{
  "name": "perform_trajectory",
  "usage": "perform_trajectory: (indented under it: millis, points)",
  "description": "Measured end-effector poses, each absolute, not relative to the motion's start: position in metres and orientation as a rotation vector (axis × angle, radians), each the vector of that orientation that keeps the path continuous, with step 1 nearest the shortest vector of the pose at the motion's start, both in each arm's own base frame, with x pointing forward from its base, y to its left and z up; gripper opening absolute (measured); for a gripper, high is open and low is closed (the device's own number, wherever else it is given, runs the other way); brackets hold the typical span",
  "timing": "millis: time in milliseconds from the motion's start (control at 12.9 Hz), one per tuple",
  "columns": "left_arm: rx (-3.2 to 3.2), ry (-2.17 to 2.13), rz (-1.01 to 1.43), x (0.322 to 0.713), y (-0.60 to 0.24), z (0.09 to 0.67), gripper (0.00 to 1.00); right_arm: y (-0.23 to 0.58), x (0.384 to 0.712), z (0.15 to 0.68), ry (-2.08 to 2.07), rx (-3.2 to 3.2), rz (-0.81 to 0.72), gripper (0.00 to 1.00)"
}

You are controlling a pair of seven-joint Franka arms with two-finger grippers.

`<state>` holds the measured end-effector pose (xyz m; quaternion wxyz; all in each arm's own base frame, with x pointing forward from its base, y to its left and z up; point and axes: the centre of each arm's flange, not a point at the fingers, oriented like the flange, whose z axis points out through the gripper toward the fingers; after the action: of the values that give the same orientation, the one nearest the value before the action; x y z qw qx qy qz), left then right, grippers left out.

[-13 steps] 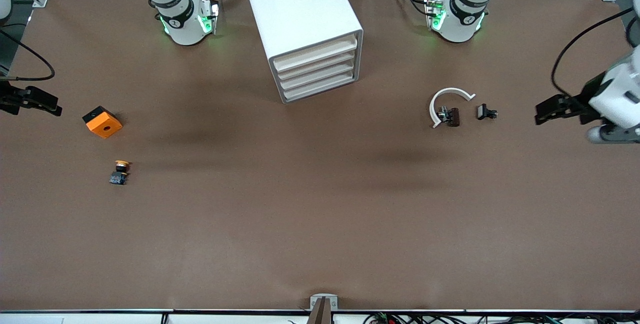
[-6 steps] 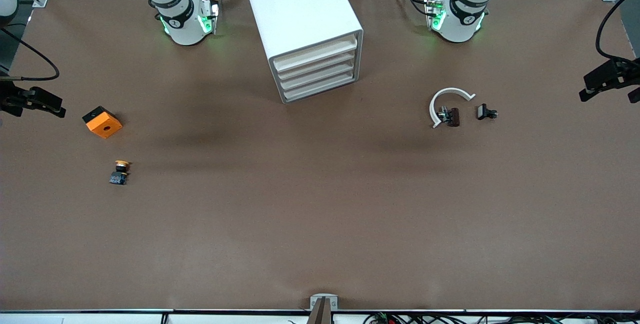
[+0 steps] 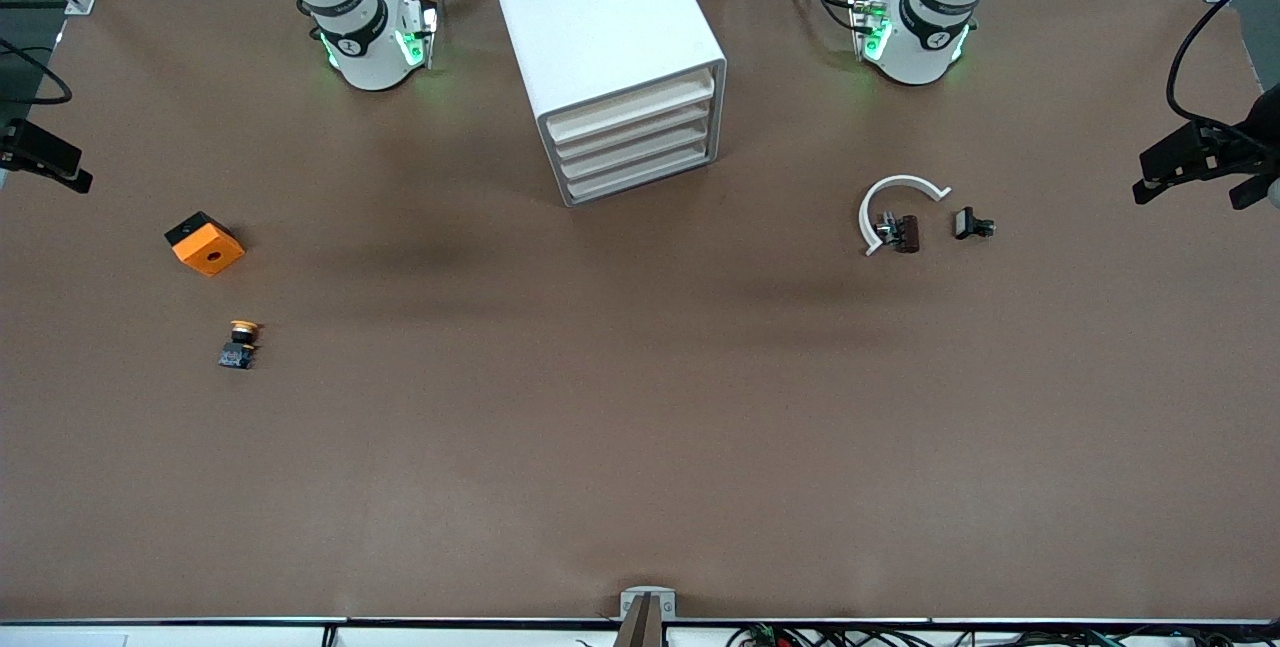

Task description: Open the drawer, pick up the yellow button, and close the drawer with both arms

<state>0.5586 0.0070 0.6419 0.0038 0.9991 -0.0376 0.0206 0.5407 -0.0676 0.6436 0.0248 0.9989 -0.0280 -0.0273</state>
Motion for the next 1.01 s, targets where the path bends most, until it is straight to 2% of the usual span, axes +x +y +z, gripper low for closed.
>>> perform_trajectory:
  millis: [699, 1009]
  points:
    - [3.131, -0.112, 0.039, 0.557, -0.002, 0.64, 1.0, -0.085, 0.519, 0.648, -0.184, 3.135, -0.205, 1.0]
    - [3.131, -0.095, 0.023, 0.556, -0.012, 0.638, 1.0, -0.08, 0.518, 0.653, -0.167, 3.165, -0.181, 1.0]
